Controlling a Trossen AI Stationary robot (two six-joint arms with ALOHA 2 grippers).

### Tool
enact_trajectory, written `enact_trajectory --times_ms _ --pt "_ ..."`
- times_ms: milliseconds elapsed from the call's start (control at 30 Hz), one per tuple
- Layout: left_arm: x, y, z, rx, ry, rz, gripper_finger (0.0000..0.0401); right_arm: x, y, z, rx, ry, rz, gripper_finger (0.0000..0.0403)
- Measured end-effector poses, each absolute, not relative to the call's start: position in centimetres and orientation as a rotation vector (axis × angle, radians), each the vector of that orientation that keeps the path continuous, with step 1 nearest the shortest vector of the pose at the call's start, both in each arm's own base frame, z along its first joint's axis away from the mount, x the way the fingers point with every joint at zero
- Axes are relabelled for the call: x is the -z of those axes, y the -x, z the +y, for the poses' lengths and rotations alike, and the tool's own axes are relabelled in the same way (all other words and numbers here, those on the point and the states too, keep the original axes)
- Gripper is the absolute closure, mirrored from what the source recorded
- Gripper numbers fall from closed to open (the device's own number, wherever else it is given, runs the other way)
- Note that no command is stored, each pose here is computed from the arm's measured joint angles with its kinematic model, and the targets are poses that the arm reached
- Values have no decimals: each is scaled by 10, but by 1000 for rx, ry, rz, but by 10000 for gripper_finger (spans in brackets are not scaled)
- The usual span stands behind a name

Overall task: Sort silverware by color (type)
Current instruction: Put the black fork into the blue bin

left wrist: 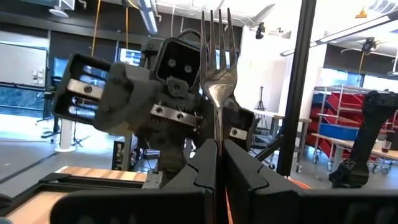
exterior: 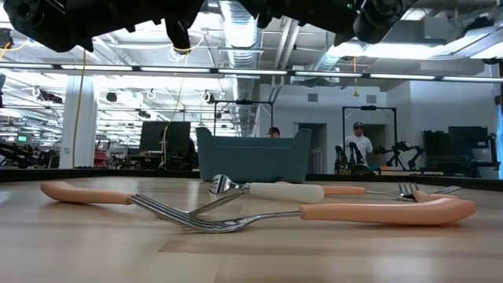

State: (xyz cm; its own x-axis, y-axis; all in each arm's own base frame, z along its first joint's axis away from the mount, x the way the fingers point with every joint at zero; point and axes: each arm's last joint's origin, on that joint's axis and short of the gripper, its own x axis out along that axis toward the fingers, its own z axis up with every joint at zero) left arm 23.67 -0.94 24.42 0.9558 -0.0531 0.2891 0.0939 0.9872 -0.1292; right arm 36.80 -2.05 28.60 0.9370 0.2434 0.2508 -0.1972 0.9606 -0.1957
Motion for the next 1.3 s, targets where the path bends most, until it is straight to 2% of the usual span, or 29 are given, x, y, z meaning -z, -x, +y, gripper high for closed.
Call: enact_trajectory --times_ms 333,600,700,900,1033,1300 --pt "-243 -237 -9 70 144 -277 401 -295 -372 -20 -224 166 -282 149" --pt "-243 -237 -8 64 145 -274 401 -297 -385 -15 -243 178 -217 187" --pt "-243 -237 -7 60 153 -275 401 -291 -392 -13 -254 200 -204 216" --pt "-241 -238 -6 56 170 -258 401 -287 -397 -10 -250 230 -197 330" --pt "-240 -238 -6 54 171 -248 400 -290 -394 -10 -248 245 -199 382" --pt "-241 -238 -6 38 177 -253 400 -290 -394 -11 -192 264 -183 386"
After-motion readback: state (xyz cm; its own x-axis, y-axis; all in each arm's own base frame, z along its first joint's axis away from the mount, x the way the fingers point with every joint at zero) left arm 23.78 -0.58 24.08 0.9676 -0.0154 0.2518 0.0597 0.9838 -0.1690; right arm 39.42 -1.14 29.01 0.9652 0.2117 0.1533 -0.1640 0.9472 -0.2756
